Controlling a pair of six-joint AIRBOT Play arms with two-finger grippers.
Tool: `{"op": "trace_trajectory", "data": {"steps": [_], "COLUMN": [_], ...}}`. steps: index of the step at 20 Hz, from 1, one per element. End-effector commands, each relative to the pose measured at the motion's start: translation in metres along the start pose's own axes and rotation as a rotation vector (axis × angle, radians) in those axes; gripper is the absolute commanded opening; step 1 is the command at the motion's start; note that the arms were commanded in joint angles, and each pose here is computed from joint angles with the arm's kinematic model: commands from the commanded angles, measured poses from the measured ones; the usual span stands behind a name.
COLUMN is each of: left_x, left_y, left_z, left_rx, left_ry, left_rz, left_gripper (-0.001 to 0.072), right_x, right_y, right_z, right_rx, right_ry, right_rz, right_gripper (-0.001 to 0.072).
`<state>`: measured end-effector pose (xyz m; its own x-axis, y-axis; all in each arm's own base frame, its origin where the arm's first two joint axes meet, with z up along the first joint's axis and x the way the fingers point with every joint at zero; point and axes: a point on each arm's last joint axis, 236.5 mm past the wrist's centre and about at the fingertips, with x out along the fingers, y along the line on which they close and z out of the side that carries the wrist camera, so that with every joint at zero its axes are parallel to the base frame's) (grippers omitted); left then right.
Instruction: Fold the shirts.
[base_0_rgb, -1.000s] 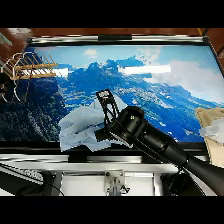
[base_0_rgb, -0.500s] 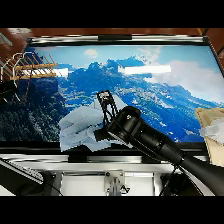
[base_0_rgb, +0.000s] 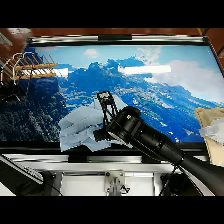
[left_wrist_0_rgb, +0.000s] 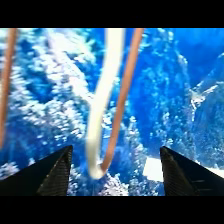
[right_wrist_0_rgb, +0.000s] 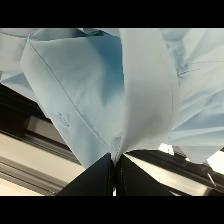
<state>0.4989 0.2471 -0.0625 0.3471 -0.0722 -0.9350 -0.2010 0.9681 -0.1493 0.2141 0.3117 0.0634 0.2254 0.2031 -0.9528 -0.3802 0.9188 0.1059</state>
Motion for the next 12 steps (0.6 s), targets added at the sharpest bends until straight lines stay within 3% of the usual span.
{"op": "trace_trajectory", "data": {"steps": [1,3,4,5,9,10,12], "left_x": [0.008,0.010,0.012,0.014,0.023,0.025,0.027], "left_y": [-0.001,0.000,0.000,0.000,0.001,0.001,0.002], "left_z": [-0.002,-0.003,-0.005,-0.006,-0.010,-0.011,-0.012], "left_rx": [0.004,0.003,0.003,0.001,-0.002,-0.003,0.000], "left_ry": [0.012,0.016,0.020,0.024,0.041,0.045,0.049], "left_rz": [-0.003,-0.004,-0.005,-0.006,-0.012,-0.013,-0.012], "left_gripper": [0.0599,0.0592,0.0552,0.0441,0.0438,0.0396,0.0385], "right_x": [0.000,0.000,0.000,0.000,0.000,0.000,0.000], "right_y": [0.001,0.000,-0.002,-0.002,-0.002,-0.003,-0.004], "right_z": [-0.001,-0.001,0.000,0.000,0.000,0.000,0.001], "right_rx": [0.004,0.003,0.001,0.001,0.000,-0.002,-0.005], "right_ry": [0.005,0.002,-0.001,-0.001,0.000,-0.001,-0.005], "right_rz": [0.002,-0.002,-0.008,-0.010,-0.011,-0.012,-0.016], "right_gripper": [0.0083,0.0082,0.0082,0.0082,0.0082,0.0083,0.0083]}}
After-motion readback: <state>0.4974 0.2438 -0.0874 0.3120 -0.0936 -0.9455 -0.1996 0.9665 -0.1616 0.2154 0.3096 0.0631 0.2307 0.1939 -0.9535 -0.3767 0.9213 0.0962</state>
